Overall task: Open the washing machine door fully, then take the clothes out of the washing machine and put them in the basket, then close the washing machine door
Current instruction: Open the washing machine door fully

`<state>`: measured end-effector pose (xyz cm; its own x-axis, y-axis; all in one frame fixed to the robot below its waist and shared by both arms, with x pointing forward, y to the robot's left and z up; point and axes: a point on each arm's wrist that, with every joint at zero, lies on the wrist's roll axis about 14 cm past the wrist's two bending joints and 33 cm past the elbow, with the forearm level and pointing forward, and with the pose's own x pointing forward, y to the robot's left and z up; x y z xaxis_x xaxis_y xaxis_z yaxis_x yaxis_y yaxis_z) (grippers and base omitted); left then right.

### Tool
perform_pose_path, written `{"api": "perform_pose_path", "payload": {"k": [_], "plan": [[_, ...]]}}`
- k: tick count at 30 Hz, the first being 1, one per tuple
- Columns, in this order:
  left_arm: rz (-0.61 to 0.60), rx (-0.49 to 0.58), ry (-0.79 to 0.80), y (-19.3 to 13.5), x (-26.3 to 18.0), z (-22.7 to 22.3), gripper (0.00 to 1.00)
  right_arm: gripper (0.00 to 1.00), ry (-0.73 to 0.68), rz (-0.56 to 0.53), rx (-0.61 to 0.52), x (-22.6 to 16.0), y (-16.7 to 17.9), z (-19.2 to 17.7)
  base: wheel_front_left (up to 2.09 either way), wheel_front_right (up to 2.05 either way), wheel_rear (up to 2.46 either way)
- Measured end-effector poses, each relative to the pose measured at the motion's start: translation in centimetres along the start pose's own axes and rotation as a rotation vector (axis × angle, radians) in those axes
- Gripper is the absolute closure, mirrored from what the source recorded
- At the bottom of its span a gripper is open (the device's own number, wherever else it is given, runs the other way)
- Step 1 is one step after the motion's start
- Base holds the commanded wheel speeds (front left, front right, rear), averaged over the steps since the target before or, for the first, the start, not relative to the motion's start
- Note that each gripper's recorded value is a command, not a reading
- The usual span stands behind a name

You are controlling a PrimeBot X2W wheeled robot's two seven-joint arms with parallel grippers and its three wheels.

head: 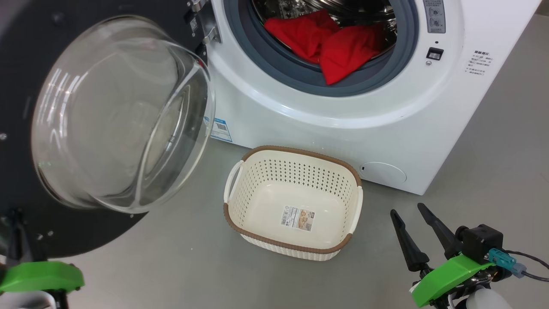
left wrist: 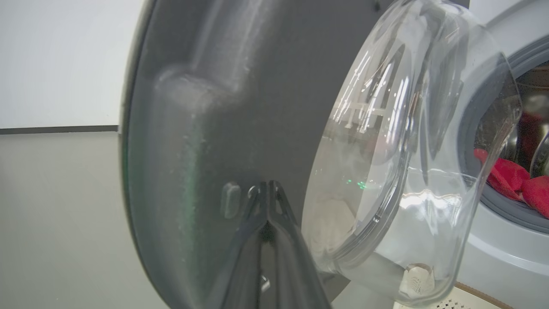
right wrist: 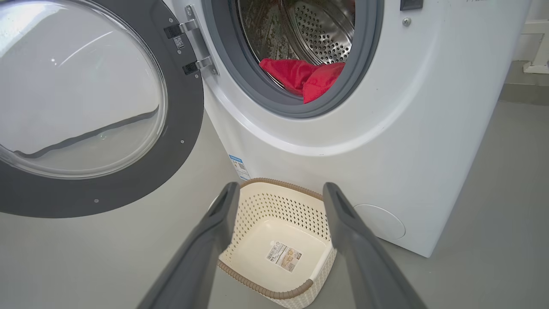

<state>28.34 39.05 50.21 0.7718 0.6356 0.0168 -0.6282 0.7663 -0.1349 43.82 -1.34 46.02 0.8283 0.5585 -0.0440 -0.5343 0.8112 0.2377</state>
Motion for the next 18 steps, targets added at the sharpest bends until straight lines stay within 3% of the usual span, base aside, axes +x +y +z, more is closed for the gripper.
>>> {"api": "perform_pose_path", "payload": {"k": [18], "plan": [[0.077, 0.049, 0.046, 2.0, 4.0, -0.7, 1.00, 0.00, 0.009, -0.011, 0.005, 0.9, -1.4, -0.7, 0.00, 0.00, 0.00]]}}
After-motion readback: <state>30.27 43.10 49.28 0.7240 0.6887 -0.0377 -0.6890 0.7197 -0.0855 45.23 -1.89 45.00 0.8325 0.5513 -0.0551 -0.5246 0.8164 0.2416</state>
